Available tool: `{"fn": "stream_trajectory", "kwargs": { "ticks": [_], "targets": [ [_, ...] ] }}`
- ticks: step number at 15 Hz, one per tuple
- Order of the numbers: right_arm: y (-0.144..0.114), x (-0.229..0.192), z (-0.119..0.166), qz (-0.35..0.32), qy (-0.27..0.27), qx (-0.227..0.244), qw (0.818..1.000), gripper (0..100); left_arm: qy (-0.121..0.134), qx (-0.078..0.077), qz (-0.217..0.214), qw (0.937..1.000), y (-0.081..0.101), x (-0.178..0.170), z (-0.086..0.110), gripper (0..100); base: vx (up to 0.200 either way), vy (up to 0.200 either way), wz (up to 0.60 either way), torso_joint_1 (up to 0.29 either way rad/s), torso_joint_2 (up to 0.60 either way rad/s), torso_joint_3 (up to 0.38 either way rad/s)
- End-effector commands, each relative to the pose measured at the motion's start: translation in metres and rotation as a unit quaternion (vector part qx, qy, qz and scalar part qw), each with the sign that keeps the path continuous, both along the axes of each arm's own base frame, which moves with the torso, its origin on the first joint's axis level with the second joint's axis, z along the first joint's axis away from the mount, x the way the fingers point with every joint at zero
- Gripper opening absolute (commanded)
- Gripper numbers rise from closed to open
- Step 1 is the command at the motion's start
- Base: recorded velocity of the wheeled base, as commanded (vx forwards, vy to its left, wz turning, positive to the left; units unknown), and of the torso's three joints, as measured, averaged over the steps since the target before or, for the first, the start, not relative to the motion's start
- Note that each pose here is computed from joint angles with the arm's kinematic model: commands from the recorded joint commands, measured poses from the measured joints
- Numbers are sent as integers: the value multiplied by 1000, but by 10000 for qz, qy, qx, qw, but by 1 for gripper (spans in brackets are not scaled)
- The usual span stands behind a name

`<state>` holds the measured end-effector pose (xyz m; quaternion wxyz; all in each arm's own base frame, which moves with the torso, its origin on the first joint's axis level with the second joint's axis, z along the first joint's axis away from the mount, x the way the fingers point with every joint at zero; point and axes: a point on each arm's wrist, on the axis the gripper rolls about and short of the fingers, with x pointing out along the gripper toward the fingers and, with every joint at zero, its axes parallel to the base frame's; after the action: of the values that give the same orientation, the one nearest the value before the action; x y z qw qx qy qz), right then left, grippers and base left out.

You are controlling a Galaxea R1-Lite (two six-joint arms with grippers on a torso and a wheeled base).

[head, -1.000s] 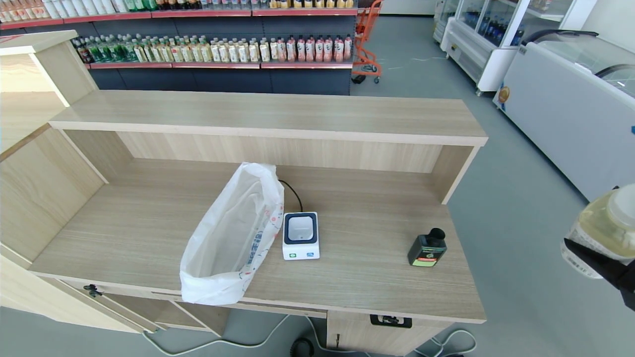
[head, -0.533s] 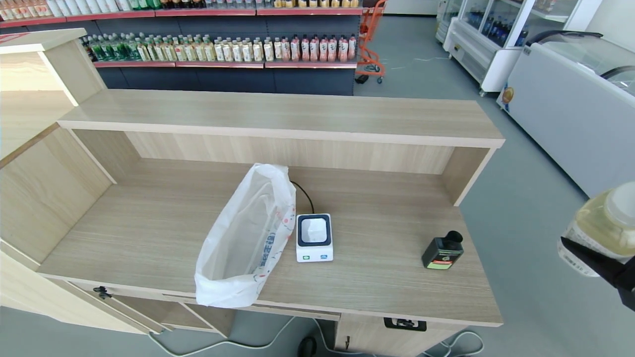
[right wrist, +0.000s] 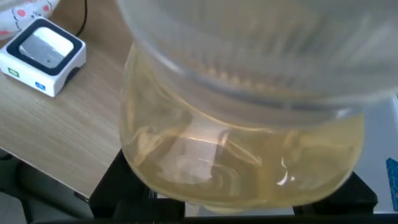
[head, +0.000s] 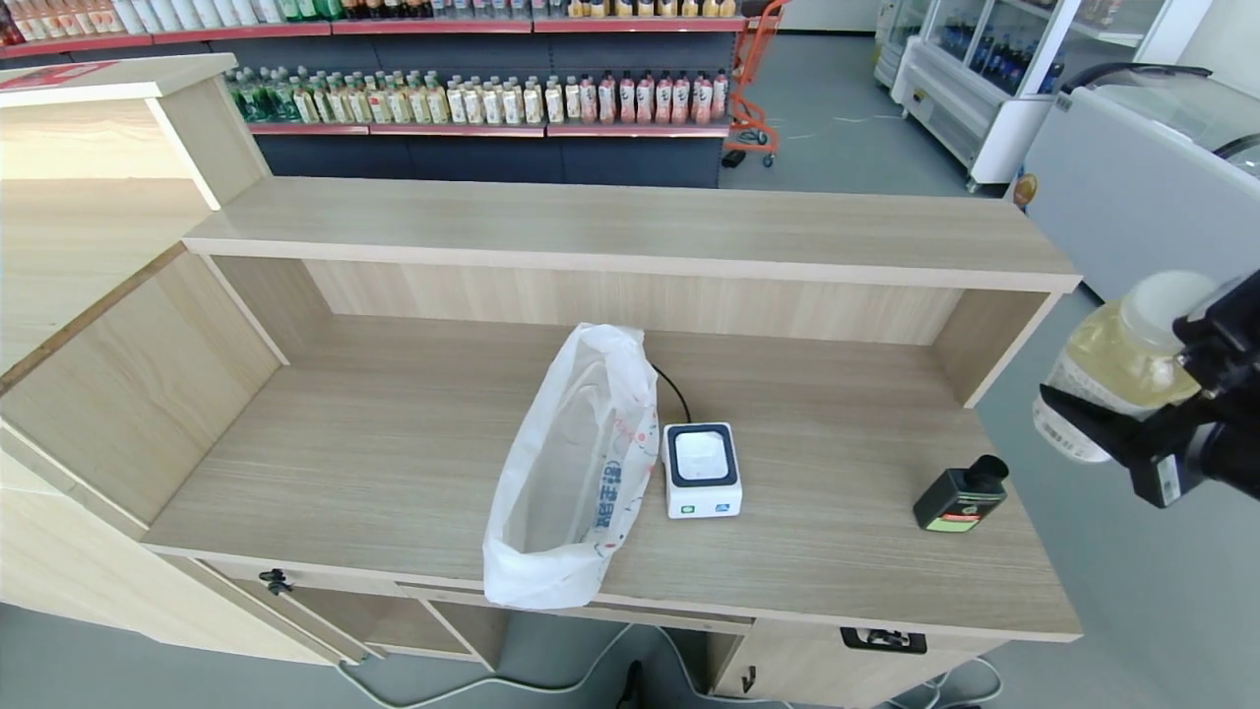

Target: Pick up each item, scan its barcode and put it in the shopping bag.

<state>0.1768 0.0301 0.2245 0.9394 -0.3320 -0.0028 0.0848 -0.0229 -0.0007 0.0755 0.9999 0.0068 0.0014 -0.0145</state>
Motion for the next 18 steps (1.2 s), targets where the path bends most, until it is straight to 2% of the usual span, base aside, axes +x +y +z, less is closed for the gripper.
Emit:
{"fn": "stream_trajectory", "kwargs": {
  "ticks": [1, 6, 8, 9, 11, 14, 18],
  "targets": [
    [11, 51, -26, 447, 345, 57, 9984, 0, 0, 1, -1, 10000, 0, 0, 0, 0, 0, 200, 0, 2, 7, 2],
    [23, 98, -56, 1342, 150, -4, 9908, 0, 8, 1, -1, 10000, 0, 0, 0, 0, 0, 200, 0, 3, 1, 4],
    [25, 113, -65, 1637, 9, -105, 9865, 0, 1, -7, -1, 10000, 0, 0, 0, 0, 0, 0, 0, 0, 0, 0],
    [24, 130, -73, 2038, -211, -346, 9782, 0, 1, -7, -1, 10000, 0, 0, 0, 0, 0, 0, 0, 0, 0, 0],
    [15, 146, -83, 2407, -398, -584, 9680, 0, -7, -7, -1, 10000, 0, 0, 0, 0, 0, 0, 0, 0, 0, 0],
    [5, 155, -98, 2502, -370, -637, 9654, 0, -7, -7, -1, 10000, 0, 0, 0, 0, 0, 0, 0, 0, 0, 0],
    [6, 164, -116, 2739, -492, -652, 9583, 0, -7, -7, -1, 10000, 0, 0, 0, 0, 0, 0, 0, 0, 0, 0]
  ]
}}
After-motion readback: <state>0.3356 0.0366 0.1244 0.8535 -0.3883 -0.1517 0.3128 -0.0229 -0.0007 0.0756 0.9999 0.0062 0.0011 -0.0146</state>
